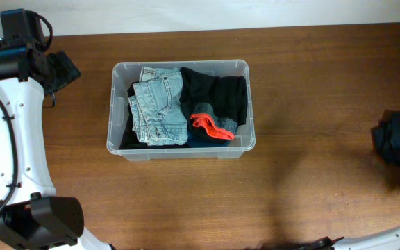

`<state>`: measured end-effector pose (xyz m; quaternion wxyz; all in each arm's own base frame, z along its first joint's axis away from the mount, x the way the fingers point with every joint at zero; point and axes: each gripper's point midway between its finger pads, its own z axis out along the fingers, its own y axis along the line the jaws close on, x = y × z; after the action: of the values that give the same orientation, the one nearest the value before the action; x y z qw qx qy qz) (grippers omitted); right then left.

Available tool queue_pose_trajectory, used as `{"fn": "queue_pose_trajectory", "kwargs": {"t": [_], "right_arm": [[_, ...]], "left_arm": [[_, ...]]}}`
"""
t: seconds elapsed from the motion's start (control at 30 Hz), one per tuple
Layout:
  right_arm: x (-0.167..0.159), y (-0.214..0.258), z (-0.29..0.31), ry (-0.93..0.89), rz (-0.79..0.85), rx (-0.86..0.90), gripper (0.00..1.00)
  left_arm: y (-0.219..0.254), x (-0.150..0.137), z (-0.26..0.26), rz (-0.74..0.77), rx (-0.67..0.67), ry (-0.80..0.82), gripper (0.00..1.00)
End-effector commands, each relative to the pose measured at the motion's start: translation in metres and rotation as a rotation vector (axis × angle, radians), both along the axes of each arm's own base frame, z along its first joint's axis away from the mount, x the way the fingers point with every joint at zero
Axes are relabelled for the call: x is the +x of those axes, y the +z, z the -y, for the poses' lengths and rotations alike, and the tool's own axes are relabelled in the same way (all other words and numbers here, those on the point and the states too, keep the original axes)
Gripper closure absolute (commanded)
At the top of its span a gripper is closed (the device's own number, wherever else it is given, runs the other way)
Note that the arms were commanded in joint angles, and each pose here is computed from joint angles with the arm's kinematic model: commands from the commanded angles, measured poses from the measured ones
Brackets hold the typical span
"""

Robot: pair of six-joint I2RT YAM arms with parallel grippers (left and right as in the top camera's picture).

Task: Pack container
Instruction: 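Lift the teal garment with right gripper and carry it over the bin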

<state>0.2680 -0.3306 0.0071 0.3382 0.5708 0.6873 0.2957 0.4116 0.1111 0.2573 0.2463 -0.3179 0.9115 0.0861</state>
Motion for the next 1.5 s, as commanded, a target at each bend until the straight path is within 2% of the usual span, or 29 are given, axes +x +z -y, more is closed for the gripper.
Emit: {"fn": "queue_pose_trajectory", "kwargs": {"t": [0.0, 0.1, 0.23, 0.4, 0.5, 0.67, 0.9, 1.03, 1.23, 1.33, 1.47], "right_arm": [[-0.027, -0.065, -0.025, -0.043, -0.216, 0.099, 0.79], [-0.021, -0.059, -0.028, -0.027, -0.174, 0.114, 0.84], [-0.011, -0.047, -0.03, 0.0, -0.096, 0.129, 0.96], [0.011, -0.012, -0.029, 0.056, 0.085, 0.17, 0.96], [0.023, 0.019, -0.028, 0.087, 0.2, 0.202, 0.96], [0.045, 0.088, -0.029, 0.201, 0.365, 0.13, 0.96], [0.076, 0.195, -0.06, 0.343, 0.482, 0.013, 0.96], [0.092, 0.262, -0.1, 0.449, 0.54, -0.085, 0.96], [0.116, 0.359, -0.205, 0.703, 0.666, -0.23, 0.96], [0.127, 0.389, -0.27, 0.839, 0.717, -0.24, 0.96], [0.138, 0.398, -0.345, 0.985, 0.746, -0.211, 0.96]], "left_arm": [[0.01, -0.003, -0.001, 0.027, 0.004, 0.011, 0.01], [0.01, -0.003, -0.001, 0.027, 0.004, 0.011, 0.01], [0.01, -0.003, -0.001, 0.027, 0.004, 0.011, 0.01], [0.01, -0.003, -0.001, 0.027, 0.003, 0.011, 0.01], [0.01, -0.003, -0.001, 0.027, 0.004, 0.011, 0.01], [0.01, -0.003, -0.001, 0.027, 0.003, 0.011, 0.01], [0.01, -0.003, -0.001, 0.027, 0.004, 0.011, 0.01], [0.01, -0.003, -0.001, 0.027, 0.003, 0.011, 0.01], [0.01, -0.003, -0.001, 0.027, 0.004, 0.011, 0.01], [0.01, -0.003, -0.001, 0.027, 0.004, 0.011, 0.01], [0.01, -0.003, -0.001, 0.027, 0.004, 0.011, 0.01]]}}
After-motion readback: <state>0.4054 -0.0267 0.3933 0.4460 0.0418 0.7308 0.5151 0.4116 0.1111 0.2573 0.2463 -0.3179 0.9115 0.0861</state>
